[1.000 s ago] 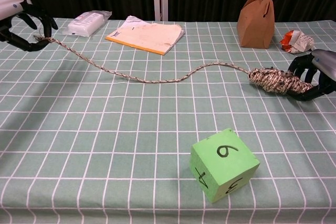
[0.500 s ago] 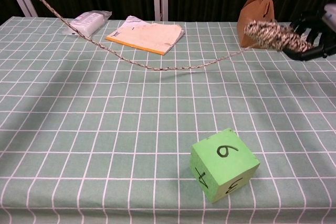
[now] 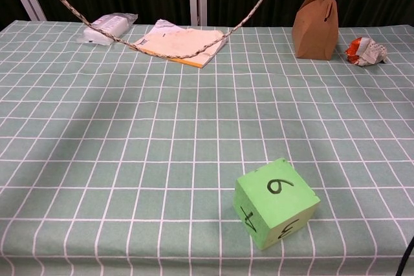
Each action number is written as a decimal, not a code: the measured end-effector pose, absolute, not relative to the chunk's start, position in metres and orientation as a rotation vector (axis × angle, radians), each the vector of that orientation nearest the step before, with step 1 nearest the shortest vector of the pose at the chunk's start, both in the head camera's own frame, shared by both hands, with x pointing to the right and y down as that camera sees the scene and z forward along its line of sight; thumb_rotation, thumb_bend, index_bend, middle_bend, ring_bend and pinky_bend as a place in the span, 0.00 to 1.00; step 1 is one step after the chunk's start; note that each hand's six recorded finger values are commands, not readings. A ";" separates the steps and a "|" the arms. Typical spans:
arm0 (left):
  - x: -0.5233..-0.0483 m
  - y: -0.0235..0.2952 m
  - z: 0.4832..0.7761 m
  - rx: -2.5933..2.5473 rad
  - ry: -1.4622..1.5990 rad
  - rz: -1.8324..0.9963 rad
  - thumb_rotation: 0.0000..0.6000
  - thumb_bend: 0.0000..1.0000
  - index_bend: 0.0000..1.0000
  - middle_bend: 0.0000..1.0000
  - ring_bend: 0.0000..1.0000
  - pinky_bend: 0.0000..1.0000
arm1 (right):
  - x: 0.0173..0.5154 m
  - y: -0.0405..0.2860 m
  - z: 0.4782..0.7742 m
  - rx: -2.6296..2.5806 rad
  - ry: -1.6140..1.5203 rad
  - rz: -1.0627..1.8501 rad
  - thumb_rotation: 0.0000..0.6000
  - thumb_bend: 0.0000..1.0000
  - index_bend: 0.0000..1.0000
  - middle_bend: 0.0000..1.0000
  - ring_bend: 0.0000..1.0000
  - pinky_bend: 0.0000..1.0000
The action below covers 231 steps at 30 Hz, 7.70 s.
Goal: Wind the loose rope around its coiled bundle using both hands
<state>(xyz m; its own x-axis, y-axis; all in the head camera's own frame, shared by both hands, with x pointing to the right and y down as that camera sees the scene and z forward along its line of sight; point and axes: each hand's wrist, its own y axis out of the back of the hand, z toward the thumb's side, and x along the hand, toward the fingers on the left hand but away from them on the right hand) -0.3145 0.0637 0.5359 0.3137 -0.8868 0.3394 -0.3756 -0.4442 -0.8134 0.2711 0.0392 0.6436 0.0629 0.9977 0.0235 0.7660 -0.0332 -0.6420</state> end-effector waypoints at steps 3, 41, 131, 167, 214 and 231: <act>-0.312 0.067 0.523 -2.002 1.115 -1.039 1.00 0.50 0.82 0.32 0.22 0.30 | 0.262 0.026 0.636 -1.837 -1.770 0.548 1.00 0.68 0.85 0.64 0.62 0.81; -0.161 0.002 0.371 -2.382 1.052 -0.758 1.00 0.50 0.83 0.36 0.25 0.34 | 0.079 0.064 0.699 -2.148 -1.088 0.521 1.00 0.64 0.84 0.64 0.62 0.81; -0.297 0.051 0.531 -2.011 1.211 -1.156 1.00 0.50 0.83 0.36 0.26 0.34 | 0.202 0.005 0.669 -2.190 -1.809 0.250 1.00 0.70 0.84 0.64 0.62 0.80; -0.076 0.044 0.428 -2.152 0.921 -0.676 1.00 0.50 0.83 0.36 0.26 0.34 | 0.069 0.043 0.686 -2.403 -1.336 0.389 1.00 0.70 0.84 0.64 0.62 0.80; -0.244 -0.095 0.544 -2.022 1.562 -1.353 1.00 0.50 0.83 0.36 0.26 0.34 | 0.135 0.085 0.640 -2.568 -1.516 -0.058 1.00 0.69 0.84 0.64 0.62 0.80; -0.280 -0.087 0.567 -1.998 1.588 -1.427 1.00 0.50 0.83 0.36 0.26 0.34 | 0.174 0.074 0.643 -2.512 -1.706 -0.075 1.00 0.69 0.84 0.64 0.62 0.80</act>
